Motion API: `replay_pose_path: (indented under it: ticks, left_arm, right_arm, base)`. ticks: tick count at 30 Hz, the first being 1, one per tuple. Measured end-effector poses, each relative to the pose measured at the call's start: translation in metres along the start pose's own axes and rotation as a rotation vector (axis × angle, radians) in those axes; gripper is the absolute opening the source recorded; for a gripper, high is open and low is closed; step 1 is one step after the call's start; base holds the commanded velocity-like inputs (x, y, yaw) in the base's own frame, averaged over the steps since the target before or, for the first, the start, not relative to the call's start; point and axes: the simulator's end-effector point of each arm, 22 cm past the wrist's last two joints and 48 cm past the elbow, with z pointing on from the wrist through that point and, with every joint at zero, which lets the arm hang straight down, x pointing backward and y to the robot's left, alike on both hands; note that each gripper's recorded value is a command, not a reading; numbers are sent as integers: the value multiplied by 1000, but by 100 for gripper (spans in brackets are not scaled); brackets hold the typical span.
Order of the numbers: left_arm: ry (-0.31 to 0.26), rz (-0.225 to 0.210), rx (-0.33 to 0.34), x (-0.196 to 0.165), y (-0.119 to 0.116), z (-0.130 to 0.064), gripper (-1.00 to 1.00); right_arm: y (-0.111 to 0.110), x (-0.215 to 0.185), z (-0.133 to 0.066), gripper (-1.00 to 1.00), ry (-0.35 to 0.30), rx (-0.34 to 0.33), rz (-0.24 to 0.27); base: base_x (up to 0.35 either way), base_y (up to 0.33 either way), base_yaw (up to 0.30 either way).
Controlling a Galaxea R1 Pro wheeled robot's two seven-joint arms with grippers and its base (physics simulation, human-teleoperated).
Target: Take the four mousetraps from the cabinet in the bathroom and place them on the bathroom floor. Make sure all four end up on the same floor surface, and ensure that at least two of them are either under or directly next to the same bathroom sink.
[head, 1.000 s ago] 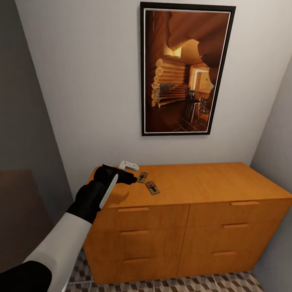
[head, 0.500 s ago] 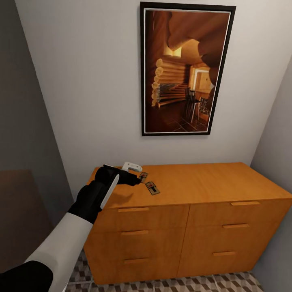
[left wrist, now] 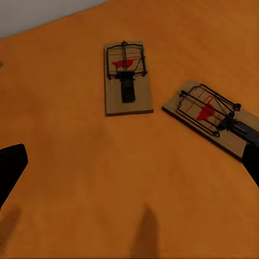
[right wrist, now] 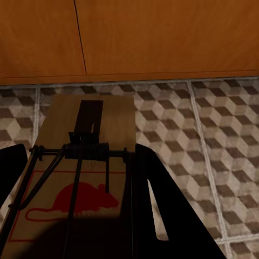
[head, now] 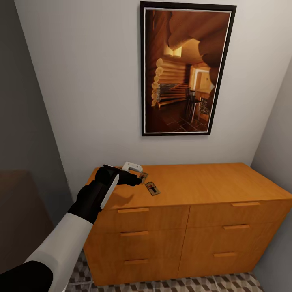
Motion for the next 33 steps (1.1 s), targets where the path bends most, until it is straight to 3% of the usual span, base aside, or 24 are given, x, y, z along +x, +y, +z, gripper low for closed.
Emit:
replay_pose_path:
  ticks: [9,24,33]
  left_arm:
    - [1,2,0,0,-1,0,100]
    - [-4,4,3,-2,-2,-1,100]
    - [-20,-33,72,-8,-21,-2,100]
  right_arm:
    - [0,0,0,-100,0,0,0]
    - [0,0,0,-100,0,0,0]
    - [0,0,0,-100,1,0,0]
  base:
    - [147,0,0]
    - [11,0,0]
    - [0,0,0]
